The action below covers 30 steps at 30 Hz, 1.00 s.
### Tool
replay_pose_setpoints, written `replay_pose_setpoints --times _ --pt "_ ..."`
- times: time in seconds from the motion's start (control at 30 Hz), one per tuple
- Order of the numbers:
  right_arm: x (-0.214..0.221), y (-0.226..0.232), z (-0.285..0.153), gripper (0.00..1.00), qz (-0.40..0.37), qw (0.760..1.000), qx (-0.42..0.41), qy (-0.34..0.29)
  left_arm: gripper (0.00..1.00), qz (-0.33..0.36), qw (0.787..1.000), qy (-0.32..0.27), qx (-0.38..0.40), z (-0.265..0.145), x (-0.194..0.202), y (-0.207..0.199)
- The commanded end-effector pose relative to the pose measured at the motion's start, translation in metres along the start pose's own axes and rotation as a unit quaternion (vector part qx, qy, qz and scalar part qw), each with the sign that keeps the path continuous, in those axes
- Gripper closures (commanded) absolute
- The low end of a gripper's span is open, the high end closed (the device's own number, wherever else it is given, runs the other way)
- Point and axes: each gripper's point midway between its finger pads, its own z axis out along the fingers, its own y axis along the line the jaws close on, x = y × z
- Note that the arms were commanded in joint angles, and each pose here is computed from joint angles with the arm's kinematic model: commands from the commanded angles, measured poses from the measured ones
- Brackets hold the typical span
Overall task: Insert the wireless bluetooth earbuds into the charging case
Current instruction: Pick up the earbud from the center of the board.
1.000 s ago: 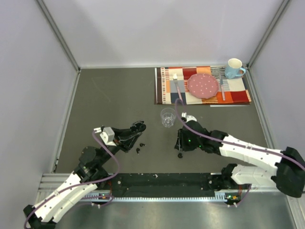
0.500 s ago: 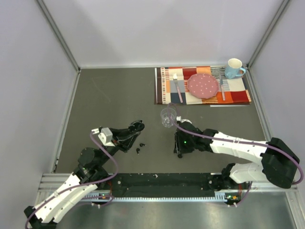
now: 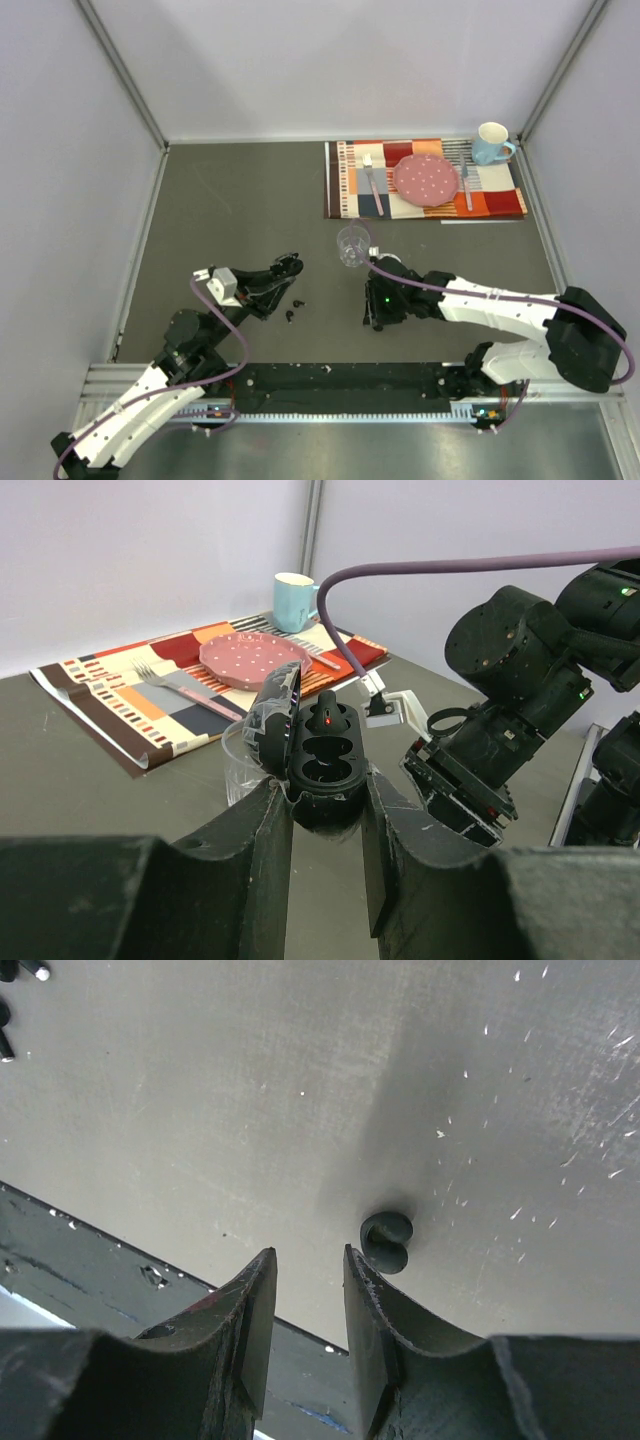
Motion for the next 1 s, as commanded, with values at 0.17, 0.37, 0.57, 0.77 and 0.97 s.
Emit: replay_pose_setpoints --times 0.17,0.37,0.57,0.77,0.97 --pt "0.004 -0.003 0.005 0.67 -0.002 1.000 0.021 0.013 1.00 0.005 1.000 -0.021 -0.002 0.000 -0.009 0.001" --pt "0.005 -0.011 0.004 0.67 -0.007 0.999 0.037 0.012 1.00 0.005 1.000 -0.020 -0.003 0.000 -0.009 0.001" --pt "0.006 -0.017 0.004 0.69 -0.010 0.999 0.052 0.013 1.00 0.005 1.000 -0.019 -0.002 0.000 -0.008 0.001" --pt "0.004 -0.023 0.004 0.71 -0.016 0.998 0.067 0.009 1.00 0.005 1.000 -0.020 -0.003 0.000 -0.008 0.001" --pt "0.005 -0.026 0.002 0.73 -0.020 0.997 0.074 0.010 1.00 0.003 1.000 -0.020 -0.003 0.000 -0.007 0.001"
